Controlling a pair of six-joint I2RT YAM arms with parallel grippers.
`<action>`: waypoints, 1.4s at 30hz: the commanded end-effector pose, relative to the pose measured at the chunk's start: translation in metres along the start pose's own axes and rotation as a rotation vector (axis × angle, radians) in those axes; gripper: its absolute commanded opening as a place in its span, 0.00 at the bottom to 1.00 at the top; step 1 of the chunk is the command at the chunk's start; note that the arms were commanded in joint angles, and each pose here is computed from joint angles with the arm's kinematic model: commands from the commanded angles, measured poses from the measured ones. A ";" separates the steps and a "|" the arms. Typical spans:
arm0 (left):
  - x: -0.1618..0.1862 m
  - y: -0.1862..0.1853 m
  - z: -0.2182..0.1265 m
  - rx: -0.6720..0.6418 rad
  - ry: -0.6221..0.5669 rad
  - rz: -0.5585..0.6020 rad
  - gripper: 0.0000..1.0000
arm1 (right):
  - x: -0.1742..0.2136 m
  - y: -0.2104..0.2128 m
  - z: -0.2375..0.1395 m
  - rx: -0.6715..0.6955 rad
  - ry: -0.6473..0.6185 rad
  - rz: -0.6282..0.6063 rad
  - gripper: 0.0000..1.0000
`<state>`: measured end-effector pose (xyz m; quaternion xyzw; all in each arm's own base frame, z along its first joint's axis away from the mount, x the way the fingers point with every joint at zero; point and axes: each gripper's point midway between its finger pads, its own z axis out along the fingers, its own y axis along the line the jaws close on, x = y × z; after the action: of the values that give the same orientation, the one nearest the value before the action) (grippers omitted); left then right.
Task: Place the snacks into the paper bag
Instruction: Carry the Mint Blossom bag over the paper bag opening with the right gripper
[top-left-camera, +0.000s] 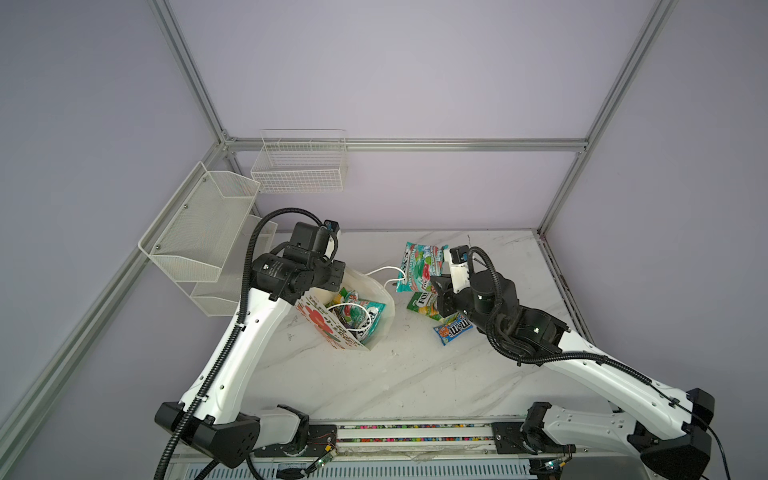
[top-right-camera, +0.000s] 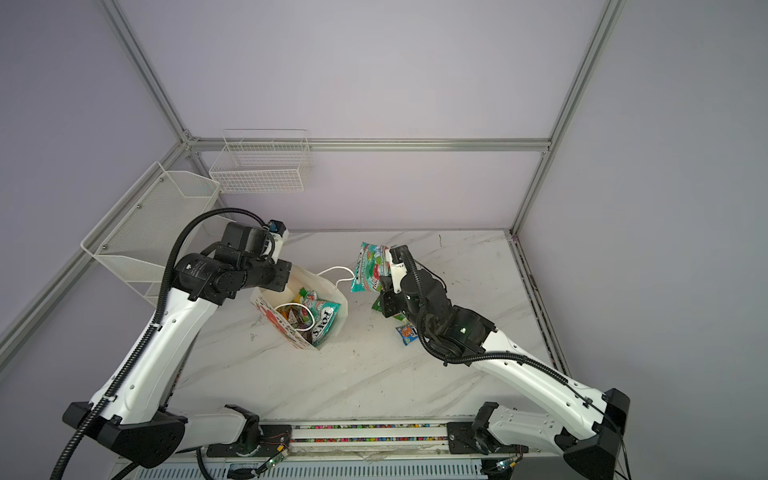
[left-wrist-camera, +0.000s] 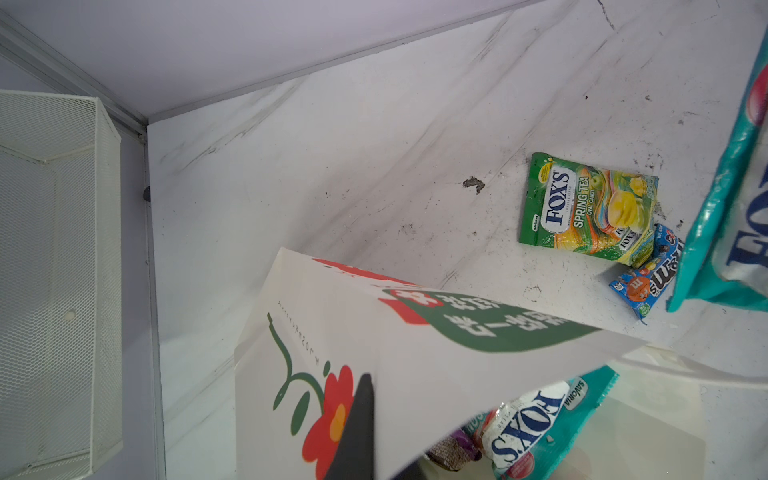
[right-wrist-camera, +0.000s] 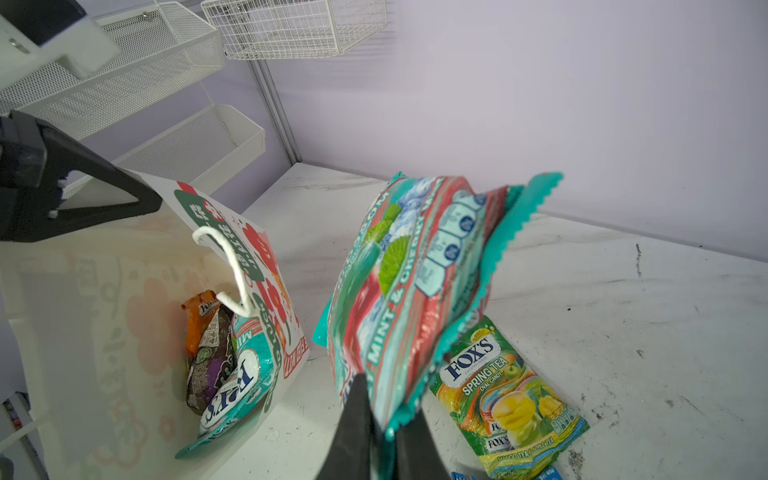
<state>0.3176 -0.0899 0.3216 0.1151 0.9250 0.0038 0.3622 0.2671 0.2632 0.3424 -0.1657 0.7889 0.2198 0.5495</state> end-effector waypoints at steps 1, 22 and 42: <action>-0.005 -0.003 -0.008 0.019 -0.038 -0.009 0.00 | -0.025 0.002 -0.014 -0.013 -0.101 0.006 0.00; -0.006 -0.007 -0.007 0.018 -0.035 -0.003 0.00 | -0.036 0.005 -0.042 -0.020 -0.161 -0.050 0.00; -0.005 -0.006 -0.007 0.014 -0.033 0.002 0.00 | -0.051 0.035 -0.072 -0.033 -0.240 -0.117 0.00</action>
<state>0.3161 -0.0950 0.3215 0.1227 0.9240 0.0024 0.3622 0.2128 0.2647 0.3797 -0.2242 0.7343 0.2104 0.6053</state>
